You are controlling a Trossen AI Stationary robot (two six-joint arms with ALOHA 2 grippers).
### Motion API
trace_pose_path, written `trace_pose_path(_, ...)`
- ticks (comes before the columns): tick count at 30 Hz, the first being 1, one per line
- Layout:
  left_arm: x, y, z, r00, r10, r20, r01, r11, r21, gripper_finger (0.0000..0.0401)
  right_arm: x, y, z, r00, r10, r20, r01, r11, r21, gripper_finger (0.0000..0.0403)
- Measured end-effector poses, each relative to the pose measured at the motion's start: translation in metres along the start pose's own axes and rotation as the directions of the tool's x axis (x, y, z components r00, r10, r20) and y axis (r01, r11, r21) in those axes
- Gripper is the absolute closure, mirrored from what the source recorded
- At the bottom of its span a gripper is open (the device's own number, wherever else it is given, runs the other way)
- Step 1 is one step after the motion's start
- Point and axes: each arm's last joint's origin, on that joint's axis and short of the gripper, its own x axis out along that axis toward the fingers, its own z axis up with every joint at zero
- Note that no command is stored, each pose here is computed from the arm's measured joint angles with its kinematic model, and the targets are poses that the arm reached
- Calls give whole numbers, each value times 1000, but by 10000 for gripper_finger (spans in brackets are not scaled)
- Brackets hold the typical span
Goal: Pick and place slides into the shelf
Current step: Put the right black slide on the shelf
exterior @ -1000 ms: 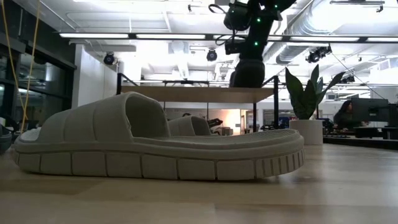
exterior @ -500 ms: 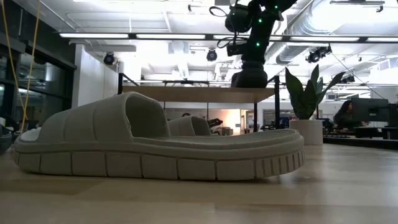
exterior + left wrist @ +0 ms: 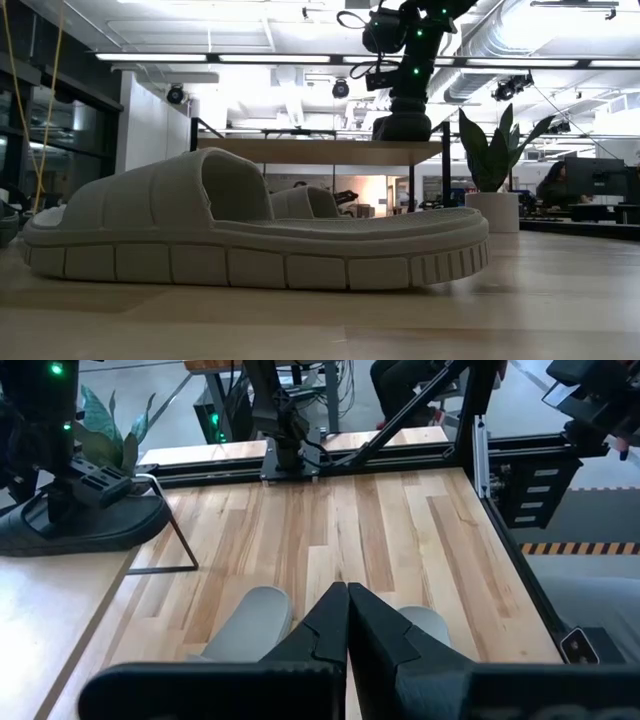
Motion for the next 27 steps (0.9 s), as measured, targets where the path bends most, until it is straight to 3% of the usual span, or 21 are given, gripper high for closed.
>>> trace_pose_path(11, 0, 0, 0, 1000, 0, -3, 0, 1000, 2, 400, -9, 18, 7, 999, -40, -2, 40, 998, -52, 232)
trace_pose_path(27, 0, 0, 0, 1000, 1, -3, -1, 1000, 2, 400, -24, 22, 3, 1000, -27, 9, 28, 999, -20, 232)
